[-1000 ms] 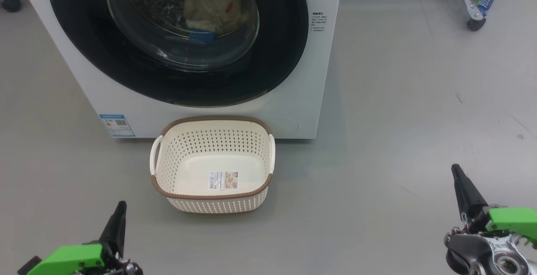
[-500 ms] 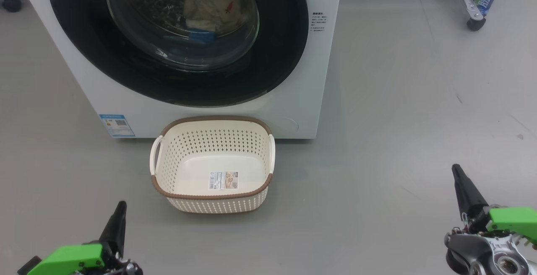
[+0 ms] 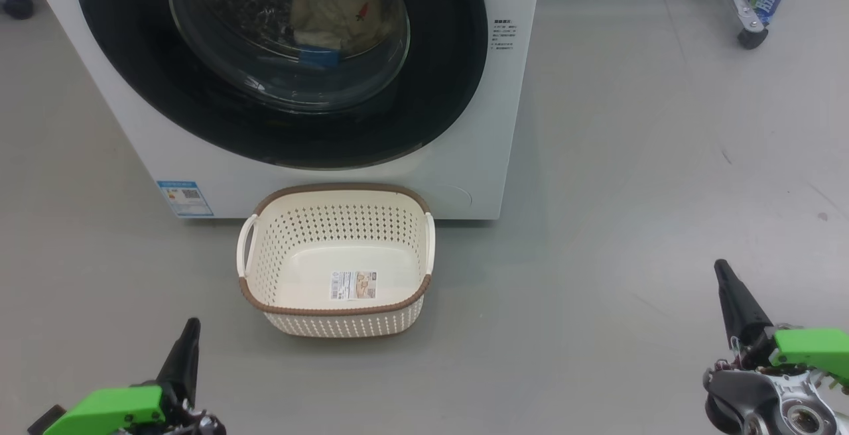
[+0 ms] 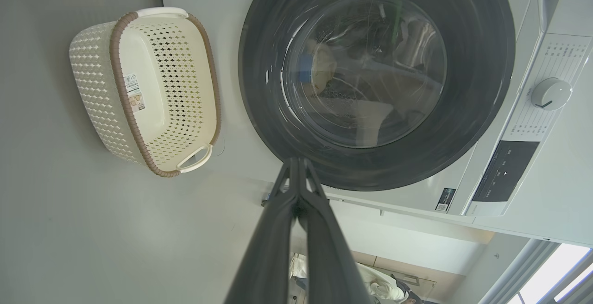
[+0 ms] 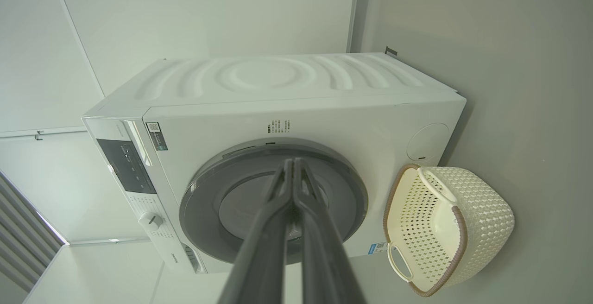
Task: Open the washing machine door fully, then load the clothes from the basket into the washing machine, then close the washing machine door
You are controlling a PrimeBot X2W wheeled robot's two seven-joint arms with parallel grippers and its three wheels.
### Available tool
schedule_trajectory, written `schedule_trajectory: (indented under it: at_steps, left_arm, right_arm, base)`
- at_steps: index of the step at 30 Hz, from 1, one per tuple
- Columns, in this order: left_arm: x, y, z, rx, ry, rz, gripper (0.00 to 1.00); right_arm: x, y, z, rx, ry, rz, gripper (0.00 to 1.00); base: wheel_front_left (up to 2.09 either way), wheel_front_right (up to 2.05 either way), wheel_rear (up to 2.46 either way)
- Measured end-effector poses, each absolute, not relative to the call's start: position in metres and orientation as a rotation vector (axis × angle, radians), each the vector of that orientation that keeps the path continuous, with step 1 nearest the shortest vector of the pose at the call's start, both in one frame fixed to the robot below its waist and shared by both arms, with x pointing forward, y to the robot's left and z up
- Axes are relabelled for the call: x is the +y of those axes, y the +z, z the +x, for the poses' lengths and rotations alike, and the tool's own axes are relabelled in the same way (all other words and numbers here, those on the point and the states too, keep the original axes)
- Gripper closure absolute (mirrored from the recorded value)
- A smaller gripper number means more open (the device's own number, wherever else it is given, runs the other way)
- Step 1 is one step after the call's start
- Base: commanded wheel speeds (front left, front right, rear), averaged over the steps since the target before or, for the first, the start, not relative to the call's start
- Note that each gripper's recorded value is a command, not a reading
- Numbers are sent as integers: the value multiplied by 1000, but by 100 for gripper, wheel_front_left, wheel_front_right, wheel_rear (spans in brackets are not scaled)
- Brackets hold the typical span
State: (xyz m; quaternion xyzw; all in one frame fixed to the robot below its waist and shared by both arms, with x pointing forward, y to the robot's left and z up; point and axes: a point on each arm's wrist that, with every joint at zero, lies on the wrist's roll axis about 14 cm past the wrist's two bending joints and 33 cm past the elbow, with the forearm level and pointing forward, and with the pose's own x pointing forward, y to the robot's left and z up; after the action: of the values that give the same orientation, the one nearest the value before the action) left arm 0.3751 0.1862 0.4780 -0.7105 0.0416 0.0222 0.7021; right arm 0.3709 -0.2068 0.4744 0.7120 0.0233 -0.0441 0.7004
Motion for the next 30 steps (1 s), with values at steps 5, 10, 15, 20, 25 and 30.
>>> schedule_trajectory:
  at_steps: [5,10,15,20,25,30]
  left_arm:
    - [186,478,375,93,49,-1581,100]
    - [186,478,375,93,49,-1581,100]
    - [186,478,375,93,49,-1581,100]
    - [186,478,375,93,49,-1581,100]
    - [186,478,375,93,49,-1581,100]
    - [186,478,375,93,50,-1581,100]
  right_arm:
    - [-207,474,371,51,-99,1586,100]
    - [-207,474,371,51,-99,1587,100]
    - [-207,474,371,50,-100,1587,100]
    - [-207,474,371,50,-100,1588,100]
    - [-207,474,371,49,-100,1589,100]
    - [-207,474,371,50,-100,1583,100]
  base:
    - [0,0,0]
    - [0,0,0]
    - [0,0,0]
    - [0,0,0]
    - [0,0,0]
    - [0,0,0]
